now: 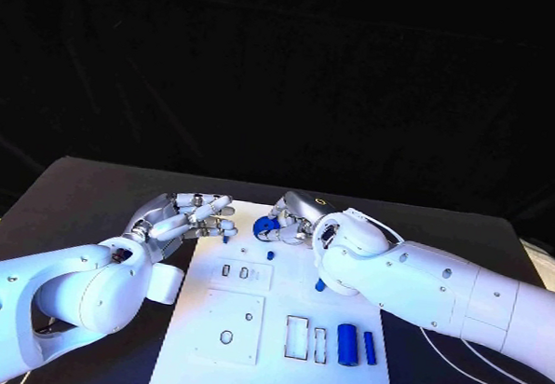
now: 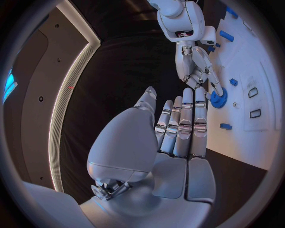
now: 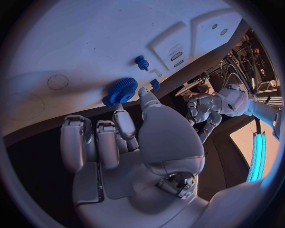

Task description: Assemble the parts on the task board

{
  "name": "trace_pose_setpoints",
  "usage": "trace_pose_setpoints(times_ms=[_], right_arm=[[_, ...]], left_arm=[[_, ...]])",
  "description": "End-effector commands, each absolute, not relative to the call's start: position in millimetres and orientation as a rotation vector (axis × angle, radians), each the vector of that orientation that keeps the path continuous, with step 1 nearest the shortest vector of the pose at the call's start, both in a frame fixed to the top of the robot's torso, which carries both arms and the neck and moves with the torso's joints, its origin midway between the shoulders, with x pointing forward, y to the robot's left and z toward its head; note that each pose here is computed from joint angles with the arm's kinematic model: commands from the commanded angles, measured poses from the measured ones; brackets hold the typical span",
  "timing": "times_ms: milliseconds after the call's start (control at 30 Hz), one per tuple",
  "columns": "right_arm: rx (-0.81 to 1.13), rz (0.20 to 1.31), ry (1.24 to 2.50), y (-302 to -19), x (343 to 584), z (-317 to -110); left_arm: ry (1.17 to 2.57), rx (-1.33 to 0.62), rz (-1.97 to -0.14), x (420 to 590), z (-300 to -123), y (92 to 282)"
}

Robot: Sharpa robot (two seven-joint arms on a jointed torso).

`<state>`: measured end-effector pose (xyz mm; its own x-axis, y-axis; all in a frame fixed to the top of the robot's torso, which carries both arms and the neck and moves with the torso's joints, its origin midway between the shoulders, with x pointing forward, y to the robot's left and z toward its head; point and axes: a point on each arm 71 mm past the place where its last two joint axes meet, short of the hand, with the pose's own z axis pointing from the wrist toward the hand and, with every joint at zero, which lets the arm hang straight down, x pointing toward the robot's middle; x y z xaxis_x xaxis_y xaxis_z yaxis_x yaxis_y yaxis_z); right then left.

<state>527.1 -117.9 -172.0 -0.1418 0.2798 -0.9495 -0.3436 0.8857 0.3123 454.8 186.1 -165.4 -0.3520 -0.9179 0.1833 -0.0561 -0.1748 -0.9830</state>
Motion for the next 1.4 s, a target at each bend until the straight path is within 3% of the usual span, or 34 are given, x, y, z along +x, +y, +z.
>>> trace_pose_setpoints(times_ms=[33,333,633,1033,1400], right_arm=[[-0.059,0.532,1.648,-118.5,526.7,-176.8],[-0.056,0.551,1.608,-118.4,526.0,-173.7],[-0.036,0.664,1.459,-135.8,511.5,-156.8],[0.013,0.829,1.528,-229.9,497.1,-132.2],[0.054,0.737,1.572,-294.0,500.3,-149.6]], left_arm=[[1.405,-1.161,-1.632,454.2,-163.9,184.1],[1.406,-1.161,-1.632,454.5,-164.0,183.8],[1.402,-1.16,-1.632,455.2,-164.2,184.1],[1.396,-1.16,-1.626,455.3,-164.1,187.5],[1.397,-1.162,-1.625,457.5,-165.5,186.9]])
